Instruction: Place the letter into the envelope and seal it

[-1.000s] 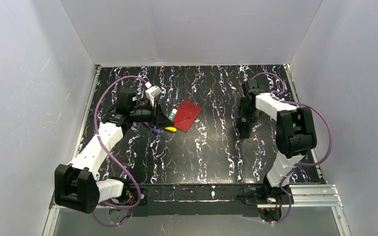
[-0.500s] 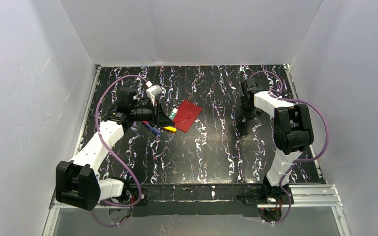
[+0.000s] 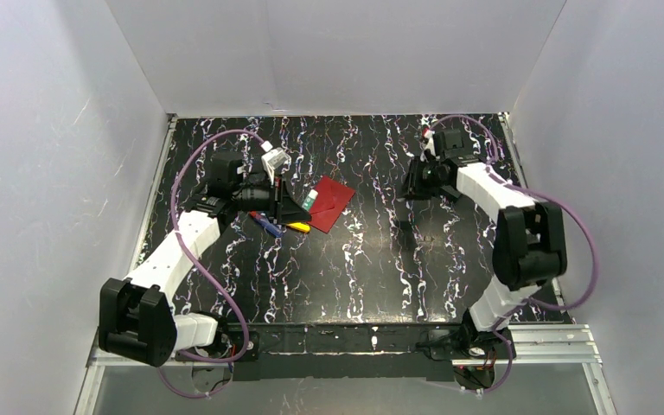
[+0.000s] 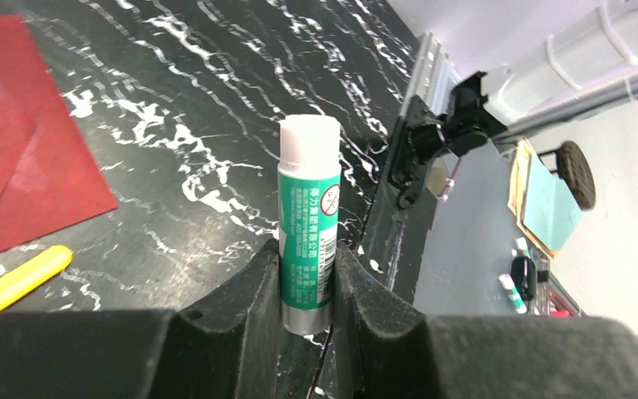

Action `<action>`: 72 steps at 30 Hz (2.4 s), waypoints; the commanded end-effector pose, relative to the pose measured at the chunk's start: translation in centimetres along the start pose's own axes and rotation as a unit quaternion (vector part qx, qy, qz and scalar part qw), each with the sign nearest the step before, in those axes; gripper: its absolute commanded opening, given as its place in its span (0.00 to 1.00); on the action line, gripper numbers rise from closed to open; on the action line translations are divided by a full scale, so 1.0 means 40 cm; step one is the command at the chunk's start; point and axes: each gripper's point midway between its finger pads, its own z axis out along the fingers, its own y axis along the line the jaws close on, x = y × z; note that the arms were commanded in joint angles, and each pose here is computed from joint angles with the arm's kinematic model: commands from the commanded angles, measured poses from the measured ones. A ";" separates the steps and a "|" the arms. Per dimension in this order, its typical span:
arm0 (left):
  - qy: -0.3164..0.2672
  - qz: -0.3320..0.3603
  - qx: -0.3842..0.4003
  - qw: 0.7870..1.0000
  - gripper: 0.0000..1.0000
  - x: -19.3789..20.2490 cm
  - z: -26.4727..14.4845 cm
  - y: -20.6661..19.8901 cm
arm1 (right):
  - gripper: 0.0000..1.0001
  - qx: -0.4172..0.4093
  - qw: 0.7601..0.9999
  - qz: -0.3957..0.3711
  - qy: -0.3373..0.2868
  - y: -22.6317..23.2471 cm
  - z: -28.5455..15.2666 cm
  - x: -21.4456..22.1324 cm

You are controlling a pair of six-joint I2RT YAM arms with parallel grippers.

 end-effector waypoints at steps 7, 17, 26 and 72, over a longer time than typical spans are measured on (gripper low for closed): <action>0.012 0.078 0.140 0.987 0.00 -0.027 0.013 -0.148 | 0.15 -0.492 0.866 -0.056 -0.066 0.552 -0.422 0.006; -0.007 0.065 0.109 0.992 0.00 -0.075 0.036 -0.139 | 0.15 -0.504 0.850 -0.121 -0.094 0.666 -0.480 0.069; -0.019 0.066 0.101 0.993 0.00 -0.089 0.047 -0.147 | 0.15 -0.520 0.842 -0.117 -0.090 0.699 -0.490 0.081; 0.094 0.216 0.081 0.969 0.00 -0.032 0.035 -0.109 | 0.01 -0.448 0.851 -0.233 0.141 0.651 -0.333 0.282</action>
